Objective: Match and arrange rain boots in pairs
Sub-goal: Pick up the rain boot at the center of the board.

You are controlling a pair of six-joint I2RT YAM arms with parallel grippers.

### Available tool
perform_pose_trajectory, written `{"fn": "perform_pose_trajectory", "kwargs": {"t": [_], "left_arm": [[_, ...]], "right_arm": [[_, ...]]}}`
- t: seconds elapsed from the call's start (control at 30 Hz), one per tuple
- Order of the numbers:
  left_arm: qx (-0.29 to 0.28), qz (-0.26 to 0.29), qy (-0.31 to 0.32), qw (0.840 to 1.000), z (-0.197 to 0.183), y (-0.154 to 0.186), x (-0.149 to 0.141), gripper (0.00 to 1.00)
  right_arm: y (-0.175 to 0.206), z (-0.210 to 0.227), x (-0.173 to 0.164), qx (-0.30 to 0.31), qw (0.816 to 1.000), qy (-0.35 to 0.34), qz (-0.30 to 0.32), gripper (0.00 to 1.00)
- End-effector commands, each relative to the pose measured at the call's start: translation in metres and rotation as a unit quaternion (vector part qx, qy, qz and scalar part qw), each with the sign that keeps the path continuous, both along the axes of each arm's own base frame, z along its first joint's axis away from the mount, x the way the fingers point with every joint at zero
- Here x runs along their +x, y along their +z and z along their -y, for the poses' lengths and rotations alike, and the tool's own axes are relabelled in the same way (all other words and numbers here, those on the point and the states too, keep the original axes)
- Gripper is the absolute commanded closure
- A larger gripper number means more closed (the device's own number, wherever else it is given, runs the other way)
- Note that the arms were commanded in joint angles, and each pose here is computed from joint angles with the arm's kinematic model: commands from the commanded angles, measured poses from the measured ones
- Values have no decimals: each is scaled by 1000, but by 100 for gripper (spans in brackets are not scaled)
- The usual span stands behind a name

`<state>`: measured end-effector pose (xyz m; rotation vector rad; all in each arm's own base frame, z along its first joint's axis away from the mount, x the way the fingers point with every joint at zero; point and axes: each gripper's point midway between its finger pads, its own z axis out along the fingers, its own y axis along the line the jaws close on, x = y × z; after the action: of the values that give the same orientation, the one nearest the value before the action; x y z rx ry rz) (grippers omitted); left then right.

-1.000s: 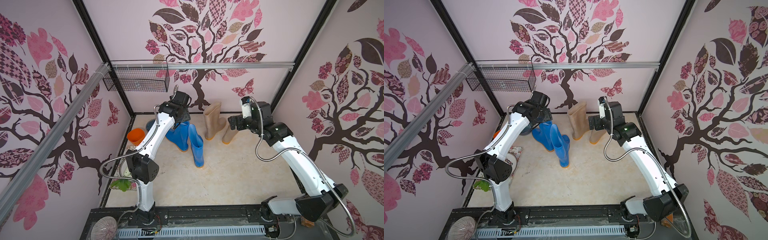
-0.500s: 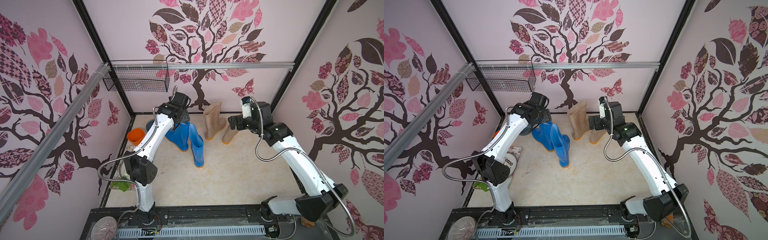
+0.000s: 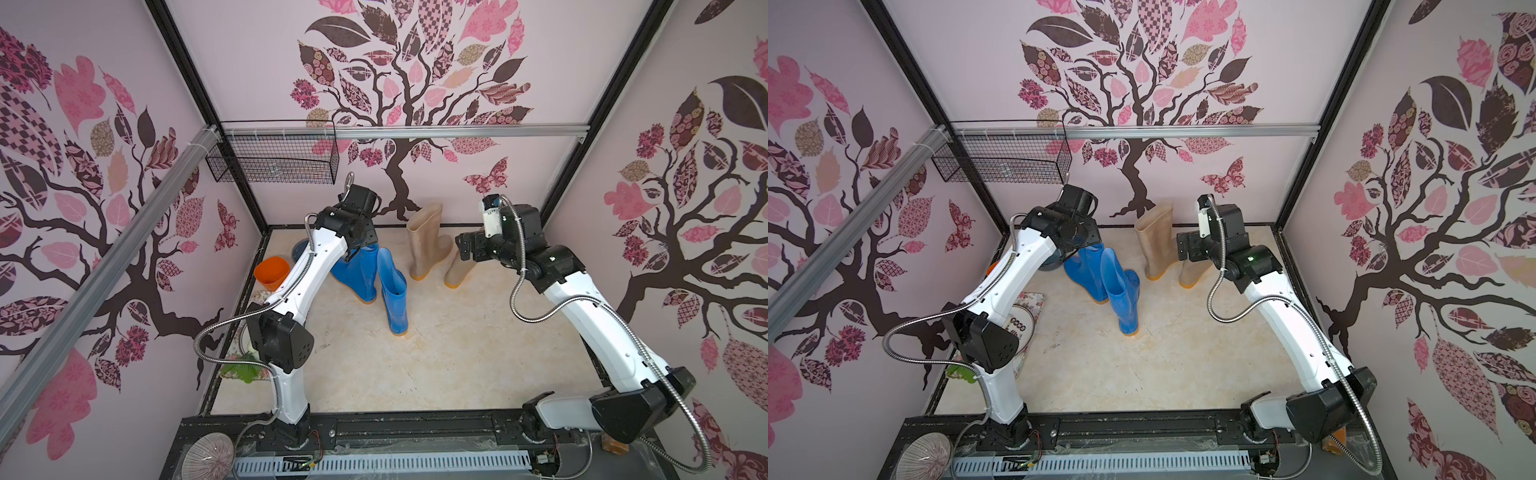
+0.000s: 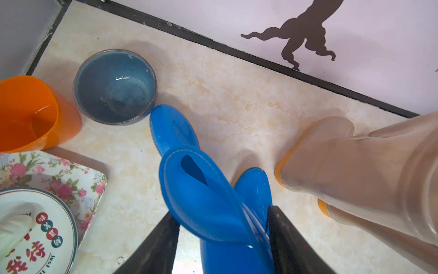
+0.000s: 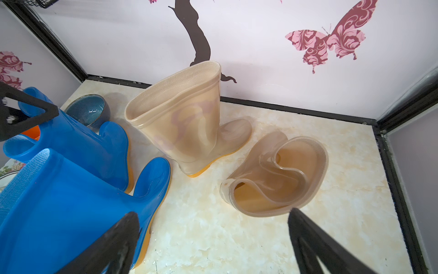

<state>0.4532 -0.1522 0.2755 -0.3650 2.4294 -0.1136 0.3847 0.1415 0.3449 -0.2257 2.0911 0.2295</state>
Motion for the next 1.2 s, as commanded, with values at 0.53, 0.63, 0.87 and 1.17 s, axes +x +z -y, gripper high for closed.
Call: {"fn": "perform_pose_trajectory", "kwargs": {"t": [0.53, 0.63, 0.87, 1.17], "left_arm": [[-16, 19, -8, 1000, -14, 14, -3, 100], [-28, 26, -21, 999, -16, 21, -2, 100], [-38, 45, -91, 994, -5, 48, -11, 100], [-26, 48, -144, 988, -4, 70, -35, 100]], "right_arm": [[13, 2, -3, 13, 1000, 1, 18, 0], [13, 2, -2, 13, 1000, -1, 14, 0], [20, 8, -10, 14, 1000, -9, 24, 0], [24, 3, -8, 28, 999, -1, 26, 0]]}}
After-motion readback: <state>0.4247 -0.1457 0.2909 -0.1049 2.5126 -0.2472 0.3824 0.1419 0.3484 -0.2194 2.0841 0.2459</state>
